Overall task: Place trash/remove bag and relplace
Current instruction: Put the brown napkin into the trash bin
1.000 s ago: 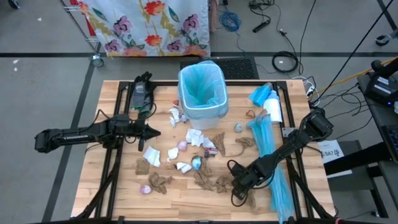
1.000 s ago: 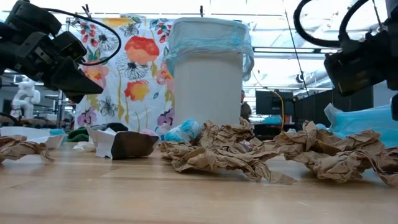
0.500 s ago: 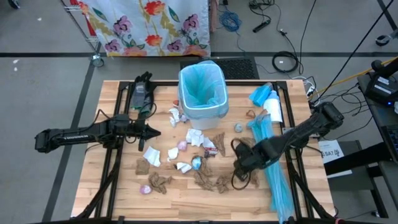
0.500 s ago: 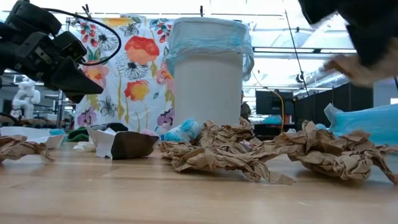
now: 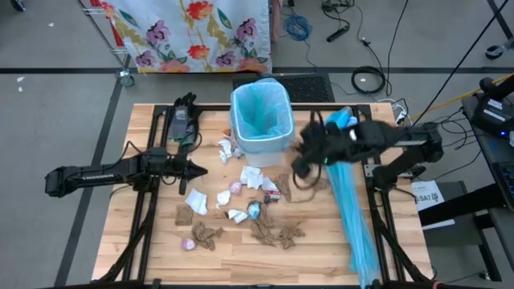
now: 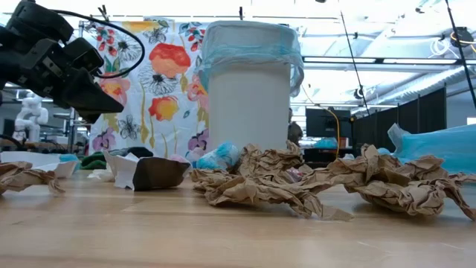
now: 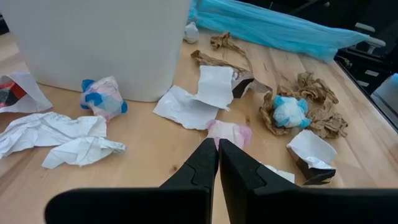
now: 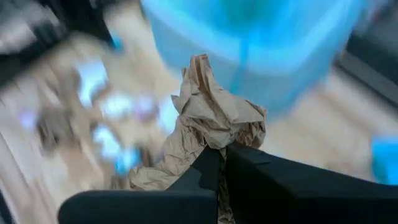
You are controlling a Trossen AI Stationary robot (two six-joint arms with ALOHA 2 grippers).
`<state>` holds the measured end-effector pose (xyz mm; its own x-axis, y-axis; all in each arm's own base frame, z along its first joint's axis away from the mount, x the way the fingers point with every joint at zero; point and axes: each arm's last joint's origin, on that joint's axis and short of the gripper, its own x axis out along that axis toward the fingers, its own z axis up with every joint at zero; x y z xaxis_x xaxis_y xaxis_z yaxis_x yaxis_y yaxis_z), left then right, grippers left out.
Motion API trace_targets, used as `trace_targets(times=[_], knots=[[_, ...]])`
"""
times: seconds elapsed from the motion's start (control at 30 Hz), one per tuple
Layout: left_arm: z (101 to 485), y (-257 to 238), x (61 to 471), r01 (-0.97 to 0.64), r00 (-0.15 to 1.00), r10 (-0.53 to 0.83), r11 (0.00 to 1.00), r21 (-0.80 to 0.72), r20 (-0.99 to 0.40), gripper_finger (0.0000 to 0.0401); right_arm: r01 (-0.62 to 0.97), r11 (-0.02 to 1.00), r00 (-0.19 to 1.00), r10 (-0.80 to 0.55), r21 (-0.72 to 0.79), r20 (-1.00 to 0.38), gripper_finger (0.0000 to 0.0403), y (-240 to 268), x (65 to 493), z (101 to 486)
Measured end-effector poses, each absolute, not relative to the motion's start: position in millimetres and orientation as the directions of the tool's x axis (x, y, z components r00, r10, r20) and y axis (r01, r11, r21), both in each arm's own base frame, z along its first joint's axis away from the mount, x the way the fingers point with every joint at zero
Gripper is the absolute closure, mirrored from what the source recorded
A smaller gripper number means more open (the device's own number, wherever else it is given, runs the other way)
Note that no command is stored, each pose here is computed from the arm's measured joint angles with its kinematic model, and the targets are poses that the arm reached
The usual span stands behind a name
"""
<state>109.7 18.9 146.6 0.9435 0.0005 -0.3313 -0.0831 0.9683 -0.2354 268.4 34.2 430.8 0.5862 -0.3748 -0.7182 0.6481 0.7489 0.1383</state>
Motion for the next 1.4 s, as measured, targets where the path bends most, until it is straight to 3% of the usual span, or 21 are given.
trace_targets(times=[0.17,0.3,0.6,0.77,1.0,1.2,1.4], knots=[[147,20,110,-0.130,0.941,0.051,0.967,-0.219,-0.336,0.0379,0.576,0.807,0.727,-0.430,0.134,-0.535,0.0403,4,285,458],[154,21,110,-0.151,0.943,0.077,0.966,-0.210,-0.324,0.0379,0.557,0.823,0.768,-0.462,0.109,-0.444,0.0403,-19,297,466],[185,23,107,-0.237,0.926,0.162,0.953,-0.189,-0.342,0.0379,0.576,0.816,0.738,-0.489,0.056,-0.464,0.0403,-71,342,437],[208,22,101,-0.324,0.908,0.185,0.877,-0.354,-0.375,0.0382,0.625,0.779,0.700,-0.526,0.057,-0.484,0.0400,-96,360,418],[238,19,88,-0.377,0.884,0.180,0.821,-0.430,-0.432,0.0396,0.591,0.801,0.705,-0.455,0.097,-0.544,0.0352,-118,369,400],[264,15,80,-0.324,0.906,0.115,0.807,-0.495,-0.406,0.0397,0.587,0.806,0.696,-0.459,0.070,-0.552,0.0293,-124,368,398],[274,13,81,-0.391,0.847,0.101,0.785,-0.482,-0.522,0.0397,0.565,0.825,0.698,-0.460,0.027,-0.548,0.0247,-122,361,405]])
